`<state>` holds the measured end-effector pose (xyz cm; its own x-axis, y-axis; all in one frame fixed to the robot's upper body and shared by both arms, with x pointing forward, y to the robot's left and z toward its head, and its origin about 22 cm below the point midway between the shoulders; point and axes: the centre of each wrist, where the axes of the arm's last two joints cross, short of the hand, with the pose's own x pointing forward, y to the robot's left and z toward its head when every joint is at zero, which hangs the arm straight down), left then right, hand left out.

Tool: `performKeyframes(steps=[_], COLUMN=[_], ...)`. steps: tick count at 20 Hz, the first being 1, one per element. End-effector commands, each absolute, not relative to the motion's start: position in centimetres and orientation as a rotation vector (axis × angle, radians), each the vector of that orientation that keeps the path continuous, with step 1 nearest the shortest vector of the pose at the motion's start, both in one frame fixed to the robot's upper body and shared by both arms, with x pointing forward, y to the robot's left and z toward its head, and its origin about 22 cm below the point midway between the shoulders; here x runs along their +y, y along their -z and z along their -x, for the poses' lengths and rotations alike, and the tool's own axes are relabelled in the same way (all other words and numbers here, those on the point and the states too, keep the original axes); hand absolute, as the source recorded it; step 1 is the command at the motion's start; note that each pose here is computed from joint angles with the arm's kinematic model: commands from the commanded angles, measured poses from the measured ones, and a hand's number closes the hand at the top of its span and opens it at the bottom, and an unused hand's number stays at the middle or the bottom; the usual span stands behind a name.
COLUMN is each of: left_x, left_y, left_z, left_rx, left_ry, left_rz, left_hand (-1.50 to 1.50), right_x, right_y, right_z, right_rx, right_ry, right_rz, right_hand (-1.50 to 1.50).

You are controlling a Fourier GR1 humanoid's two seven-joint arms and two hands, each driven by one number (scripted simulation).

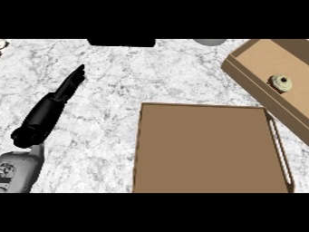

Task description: Pick the cupcake from the tray and place it in the cardboard box

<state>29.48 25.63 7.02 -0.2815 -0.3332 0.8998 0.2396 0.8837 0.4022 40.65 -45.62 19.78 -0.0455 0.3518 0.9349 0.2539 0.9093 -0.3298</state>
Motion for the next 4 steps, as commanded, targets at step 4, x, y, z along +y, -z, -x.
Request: performKeyframes(steps=[4], left_x=[25.3], left_y=[-7.1], left_z=[-29.4], left_rx=[-1.78], left_ry=[0.562], left_rz=[-0.053], left_hand=[0.0], right_x=[-50.8], right_y=[-18.9], right_z=[-36.7], right_rx=[-1.693], right_ry=[0.23], right_rz=[0.474], right_hand=[-1.5])
